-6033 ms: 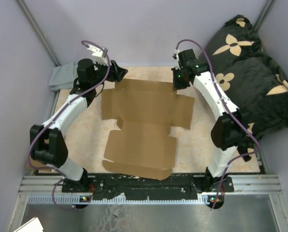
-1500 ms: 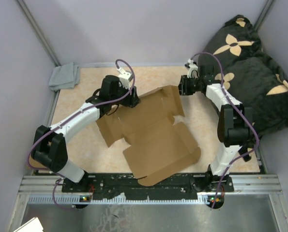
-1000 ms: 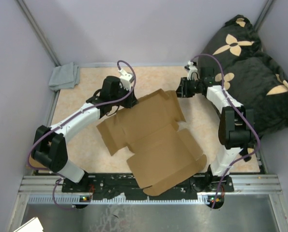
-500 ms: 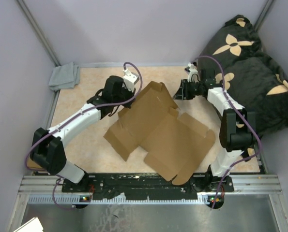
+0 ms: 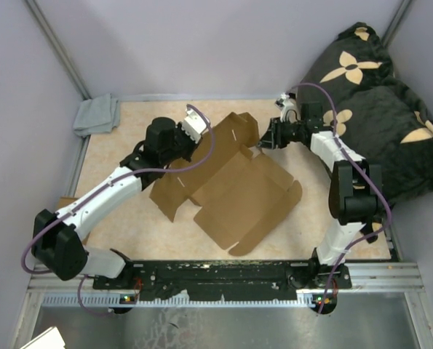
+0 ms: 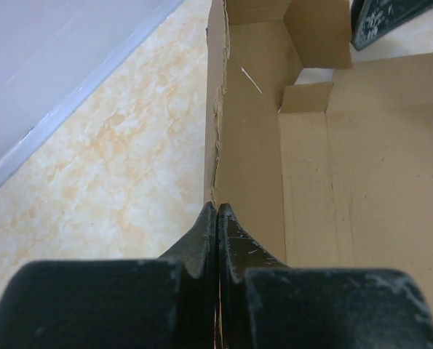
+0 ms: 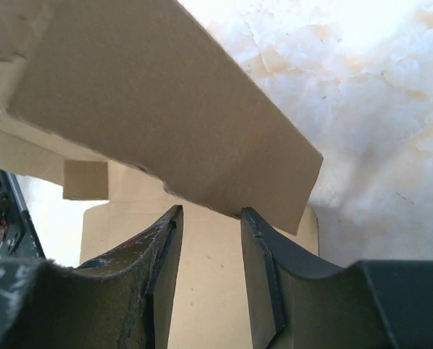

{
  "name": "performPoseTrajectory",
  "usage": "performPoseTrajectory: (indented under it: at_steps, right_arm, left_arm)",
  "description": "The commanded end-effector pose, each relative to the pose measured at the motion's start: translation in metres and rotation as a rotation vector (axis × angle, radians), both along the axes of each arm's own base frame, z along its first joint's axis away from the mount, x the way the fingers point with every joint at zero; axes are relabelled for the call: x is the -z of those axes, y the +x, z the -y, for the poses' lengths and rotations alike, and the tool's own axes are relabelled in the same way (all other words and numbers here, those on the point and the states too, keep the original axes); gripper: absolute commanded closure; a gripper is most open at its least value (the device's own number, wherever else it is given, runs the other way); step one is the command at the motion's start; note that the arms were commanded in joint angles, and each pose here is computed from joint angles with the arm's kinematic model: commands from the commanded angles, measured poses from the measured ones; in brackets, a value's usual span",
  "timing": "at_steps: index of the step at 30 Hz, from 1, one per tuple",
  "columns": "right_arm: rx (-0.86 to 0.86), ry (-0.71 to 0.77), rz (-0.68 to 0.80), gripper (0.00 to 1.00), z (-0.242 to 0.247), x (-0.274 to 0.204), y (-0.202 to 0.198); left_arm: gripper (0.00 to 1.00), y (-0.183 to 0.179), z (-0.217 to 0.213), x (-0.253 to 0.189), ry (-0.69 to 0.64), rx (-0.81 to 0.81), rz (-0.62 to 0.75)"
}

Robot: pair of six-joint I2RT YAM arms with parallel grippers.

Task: Fold the paper box

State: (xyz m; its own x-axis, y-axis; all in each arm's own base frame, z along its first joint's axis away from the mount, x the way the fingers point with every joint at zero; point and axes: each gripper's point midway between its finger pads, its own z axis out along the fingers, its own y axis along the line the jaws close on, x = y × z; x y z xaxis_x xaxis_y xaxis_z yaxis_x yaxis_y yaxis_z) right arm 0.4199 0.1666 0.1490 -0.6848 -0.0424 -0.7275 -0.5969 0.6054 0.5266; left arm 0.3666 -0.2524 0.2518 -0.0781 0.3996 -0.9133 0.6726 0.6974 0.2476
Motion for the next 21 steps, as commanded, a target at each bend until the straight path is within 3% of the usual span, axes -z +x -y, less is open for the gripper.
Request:
performPoseTrajectory:
  at_steps: [1,6,13,21]
  right_arm:
    - [-0.087,0.059,0.158,0.61,0.0,-0.038,0.017]
    - [-0.075,0.088,0.19,0.59,0.02,-0.057,0.024]
    - [0.069,0.13,0.246,0.6,0.059,-0.073,0.064]
    - [0.019,0.169,0.238,0.62,0.05,-0.053,0.101]
  left_arm:
    - [1.0,-0.002,0.0,0.005,0.099,0.017,0.078]
    - [1.0,0.004,-0.002,0.02,0.221,-0.015,0.107]
    - [1.0,0.008,0.002,0.027,0.295,-0.024,0.128]
    - [1.0,0.0,0.01,0.02,0.348,0.008,0.196]
